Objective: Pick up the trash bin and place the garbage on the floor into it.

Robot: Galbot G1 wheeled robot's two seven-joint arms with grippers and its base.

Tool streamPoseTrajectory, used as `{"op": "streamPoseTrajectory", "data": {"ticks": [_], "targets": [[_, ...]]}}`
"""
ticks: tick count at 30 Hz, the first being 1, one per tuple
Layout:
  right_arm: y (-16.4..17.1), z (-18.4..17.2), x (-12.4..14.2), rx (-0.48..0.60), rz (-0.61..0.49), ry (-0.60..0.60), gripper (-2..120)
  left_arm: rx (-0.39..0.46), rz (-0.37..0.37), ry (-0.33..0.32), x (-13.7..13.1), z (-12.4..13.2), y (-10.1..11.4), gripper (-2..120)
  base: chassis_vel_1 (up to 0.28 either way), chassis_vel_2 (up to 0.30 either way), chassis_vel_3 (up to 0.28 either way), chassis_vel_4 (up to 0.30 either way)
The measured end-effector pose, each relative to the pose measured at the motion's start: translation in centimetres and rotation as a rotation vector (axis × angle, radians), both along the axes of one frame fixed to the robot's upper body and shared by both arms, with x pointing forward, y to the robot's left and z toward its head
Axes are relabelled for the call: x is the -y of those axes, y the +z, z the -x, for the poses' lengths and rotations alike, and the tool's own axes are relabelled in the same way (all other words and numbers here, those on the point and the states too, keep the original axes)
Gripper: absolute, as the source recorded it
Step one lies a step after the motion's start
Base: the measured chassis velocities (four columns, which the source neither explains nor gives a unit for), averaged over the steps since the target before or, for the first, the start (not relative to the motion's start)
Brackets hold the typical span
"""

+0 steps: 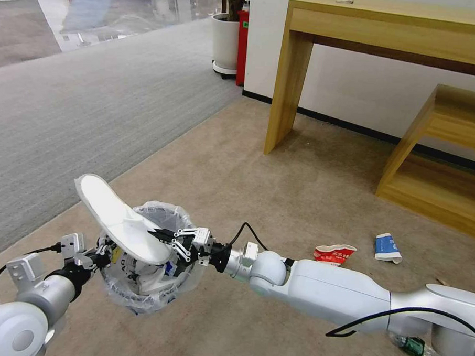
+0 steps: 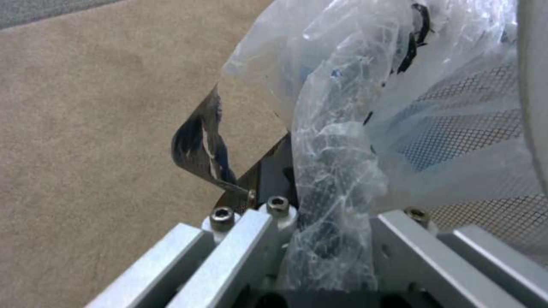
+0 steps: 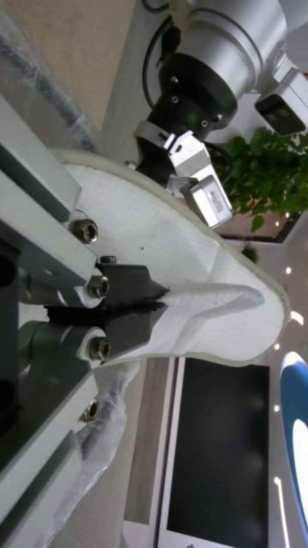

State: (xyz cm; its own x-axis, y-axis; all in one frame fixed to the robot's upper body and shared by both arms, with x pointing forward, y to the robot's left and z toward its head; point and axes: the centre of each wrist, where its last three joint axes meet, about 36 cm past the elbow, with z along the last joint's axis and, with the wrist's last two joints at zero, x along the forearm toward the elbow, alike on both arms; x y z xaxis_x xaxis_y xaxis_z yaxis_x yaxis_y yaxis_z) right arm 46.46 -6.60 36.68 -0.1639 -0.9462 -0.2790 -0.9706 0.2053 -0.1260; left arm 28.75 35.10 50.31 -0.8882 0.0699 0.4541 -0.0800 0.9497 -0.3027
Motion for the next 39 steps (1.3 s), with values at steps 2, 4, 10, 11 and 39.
{"op": "streamPoseTrajectory", "data": {"ticks": [2, 4, 10, 11, 39], "targets": [[-0.09, 0.0, 0.03, 0.0, 0.003, 0.0, 0, 0.0, 0.0, 0.0, 0.01, 0.0, 0.02, 1, 0.0, 0.0, 0.0, 0.0], [-0.24, 0.01, 0.0, 0.001, 0.007, 0.0, 0, 0.001, 0.001, 0.0, 0.04, 0.01, 0.04, 1, 0.0, 0.0, 0.0, 0.0], [-0.38, 0.1, -0.02, -0.001, 0.008, 0.0, 0, 0.003, 0.002, 0.0, 0.03, -0.05, 0.06, 1, 0.0, 0.0, 0.0, 0.0], [-0.4, 0.11, 0.02, -0.001, 0.008, 0.0, 0, 0.003, 0.003, 0.0, 0.01, -0.08, 0.04, 1, 0.0, 0.0, 0.0, 0.0], [-0.48, -0.15, -0.15, 0.009, 0.013, -0.002, 71, 0.005, 0.015, 0.001, -0.38, -0.69, 0.03, 1, 0.0, 0.0, 0.0, 0.0]]}}
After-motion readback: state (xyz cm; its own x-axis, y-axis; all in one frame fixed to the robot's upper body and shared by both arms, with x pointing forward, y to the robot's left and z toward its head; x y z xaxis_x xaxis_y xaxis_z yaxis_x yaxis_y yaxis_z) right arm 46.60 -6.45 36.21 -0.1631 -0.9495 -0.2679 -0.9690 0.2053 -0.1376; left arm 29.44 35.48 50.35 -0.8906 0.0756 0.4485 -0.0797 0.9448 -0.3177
